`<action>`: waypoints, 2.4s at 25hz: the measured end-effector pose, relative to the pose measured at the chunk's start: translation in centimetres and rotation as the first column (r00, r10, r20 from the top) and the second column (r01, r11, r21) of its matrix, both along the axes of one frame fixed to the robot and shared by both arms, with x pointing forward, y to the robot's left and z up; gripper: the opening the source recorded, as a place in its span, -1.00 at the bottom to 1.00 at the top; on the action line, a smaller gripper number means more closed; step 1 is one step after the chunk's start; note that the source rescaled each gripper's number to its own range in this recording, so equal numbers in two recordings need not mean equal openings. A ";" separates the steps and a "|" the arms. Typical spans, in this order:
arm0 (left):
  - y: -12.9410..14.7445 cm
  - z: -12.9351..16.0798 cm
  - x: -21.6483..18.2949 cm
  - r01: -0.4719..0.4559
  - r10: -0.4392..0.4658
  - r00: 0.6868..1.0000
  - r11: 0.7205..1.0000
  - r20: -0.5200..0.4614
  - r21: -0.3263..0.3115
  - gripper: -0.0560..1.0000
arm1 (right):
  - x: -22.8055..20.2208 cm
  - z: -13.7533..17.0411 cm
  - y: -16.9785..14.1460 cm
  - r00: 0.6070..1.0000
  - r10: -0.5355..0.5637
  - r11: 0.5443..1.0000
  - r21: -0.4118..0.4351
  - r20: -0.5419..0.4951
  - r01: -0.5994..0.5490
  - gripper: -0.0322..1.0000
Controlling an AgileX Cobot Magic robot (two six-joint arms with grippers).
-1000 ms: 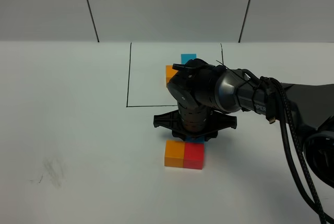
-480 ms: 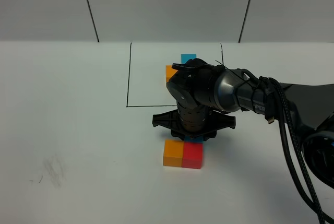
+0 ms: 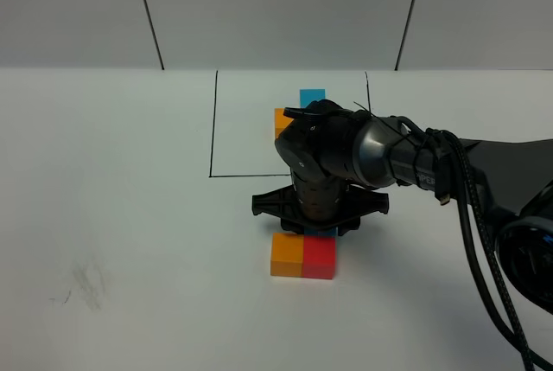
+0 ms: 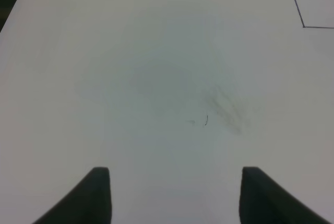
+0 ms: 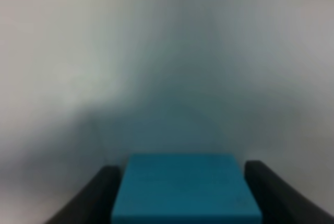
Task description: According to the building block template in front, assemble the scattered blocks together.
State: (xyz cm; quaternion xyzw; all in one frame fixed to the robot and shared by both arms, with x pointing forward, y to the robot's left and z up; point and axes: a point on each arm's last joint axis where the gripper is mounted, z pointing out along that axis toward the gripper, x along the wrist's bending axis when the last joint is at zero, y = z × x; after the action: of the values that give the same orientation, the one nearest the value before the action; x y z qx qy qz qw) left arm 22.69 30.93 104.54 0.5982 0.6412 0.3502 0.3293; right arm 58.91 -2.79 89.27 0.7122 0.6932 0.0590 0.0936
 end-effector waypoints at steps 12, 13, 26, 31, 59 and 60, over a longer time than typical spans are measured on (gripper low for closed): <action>0.0 0.0 0.0 0.000 0.000 1.000 1.000 0.000 0.000 -0.49 | 2.0 6.2 0.5 0.993 0.111 0.986 -0.125 0.032 -0.106 0.83; 0.0 0.0 0.0 0.000 0.000 1.000 1.000 0.000 0.000 -0.49 | 2.3 7.3 0.5 0.990 0.131 0.984 -0.131 0.055 -0.122 0.90; 0.0 0.0 0.0 0.000 0.000 1.000 1.000 0.000 0.000 -0.49 | 7.3 28.5 -11.3 0.771 0.415 0.899 -0.347 0.484 -0.266 0.99; 0.0 0.0 0.0 0.000 0.000 1.000 1.000 0.000 0.000 -0.49 | 6.7 33.3 -19.7 0.722 0.505 0.841 -0.460 0.474 -0.286 0.99; 0.0 0.0 0.0 0.000 0.000 1.000 1.000 0.000 0.000 -0.49 | -23.3 36.9 -31.3 0.758 0.285 0.891 -0.454 0.586 0.016 0.91; 0.0 0.0 0.0 0.000 0.000 1.000 1.000 0.000 0.000 -0.49 | -25.5 37.0 -30.6 0.710 0.298 0.883 -0.467 0.638 0.048 0.90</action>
State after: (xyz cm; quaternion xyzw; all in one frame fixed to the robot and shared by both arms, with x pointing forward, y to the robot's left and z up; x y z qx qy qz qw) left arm 22.69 30.93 104.54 0.5982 0.6412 0.3502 0.3293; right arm 33.40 -33.41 126.26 0.5454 0.6491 0.1655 0.5038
